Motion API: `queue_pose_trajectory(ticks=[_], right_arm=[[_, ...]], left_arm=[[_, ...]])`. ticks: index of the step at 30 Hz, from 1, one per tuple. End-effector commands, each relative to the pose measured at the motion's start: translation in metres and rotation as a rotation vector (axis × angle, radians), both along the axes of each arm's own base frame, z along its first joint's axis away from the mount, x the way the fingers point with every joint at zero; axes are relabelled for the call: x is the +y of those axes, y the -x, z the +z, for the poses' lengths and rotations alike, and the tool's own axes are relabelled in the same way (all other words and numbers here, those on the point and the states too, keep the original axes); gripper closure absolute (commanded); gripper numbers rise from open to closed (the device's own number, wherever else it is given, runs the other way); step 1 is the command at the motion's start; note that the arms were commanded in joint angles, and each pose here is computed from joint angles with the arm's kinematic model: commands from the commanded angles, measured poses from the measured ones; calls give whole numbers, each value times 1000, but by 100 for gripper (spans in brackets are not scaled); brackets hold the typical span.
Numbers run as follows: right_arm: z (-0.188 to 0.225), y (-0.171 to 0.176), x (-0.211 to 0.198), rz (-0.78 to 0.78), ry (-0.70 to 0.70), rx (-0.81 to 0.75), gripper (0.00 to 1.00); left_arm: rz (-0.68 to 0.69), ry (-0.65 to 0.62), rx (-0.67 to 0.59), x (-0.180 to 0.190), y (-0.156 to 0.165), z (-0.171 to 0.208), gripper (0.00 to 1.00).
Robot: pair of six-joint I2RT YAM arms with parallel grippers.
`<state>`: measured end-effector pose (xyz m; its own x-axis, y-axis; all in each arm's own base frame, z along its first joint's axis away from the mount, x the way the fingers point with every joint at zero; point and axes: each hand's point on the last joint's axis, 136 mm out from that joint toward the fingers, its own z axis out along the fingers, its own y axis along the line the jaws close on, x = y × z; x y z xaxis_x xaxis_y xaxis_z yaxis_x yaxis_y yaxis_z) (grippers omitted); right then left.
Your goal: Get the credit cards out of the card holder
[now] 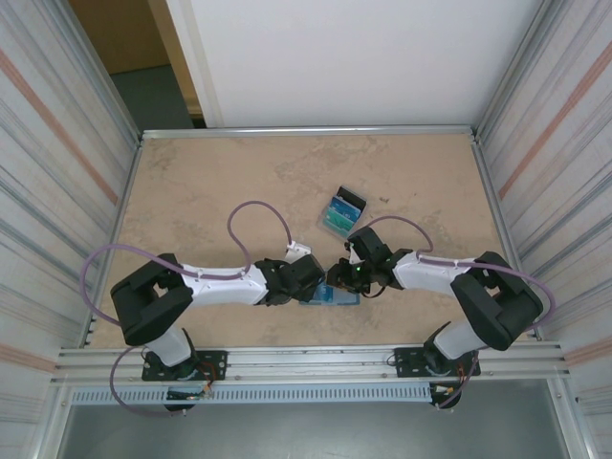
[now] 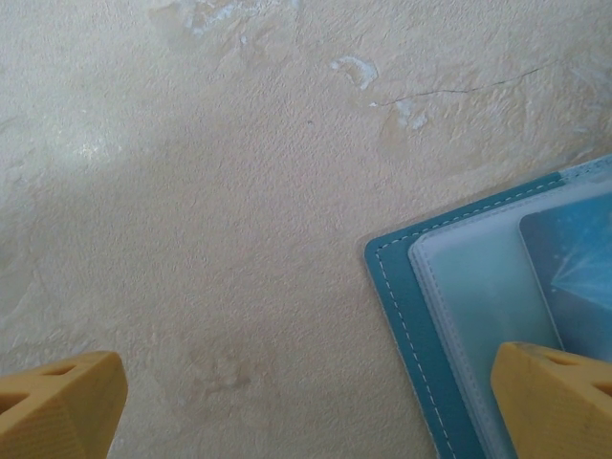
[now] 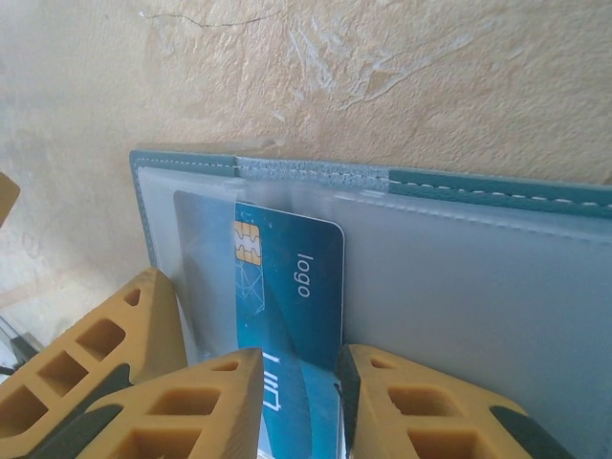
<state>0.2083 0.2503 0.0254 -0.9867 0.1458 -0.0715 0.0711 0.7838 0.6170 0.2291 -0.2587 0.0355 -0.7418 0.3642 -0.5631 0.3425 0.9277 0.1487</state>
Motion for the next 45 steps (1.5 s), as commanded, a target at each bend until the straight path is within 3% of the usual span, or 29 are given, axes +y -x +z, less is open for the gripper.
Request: queue_pose_trajectory(ticks=[1,16,27,45], right_arm=[[-8,4,-11,-37,31,27,71],[-31,12,-24,-94,109,102,67],[-17,10,-33,-101,167,53,66],[-11,6,3,-38,-43,56,80]], left_arm=[[5,-56,52,13,11,-14,1],[8,-56,54,14,12,-14,1],[10,-54,53,14,12,-13,1],[0,-55,72,10,14,-19,1]])
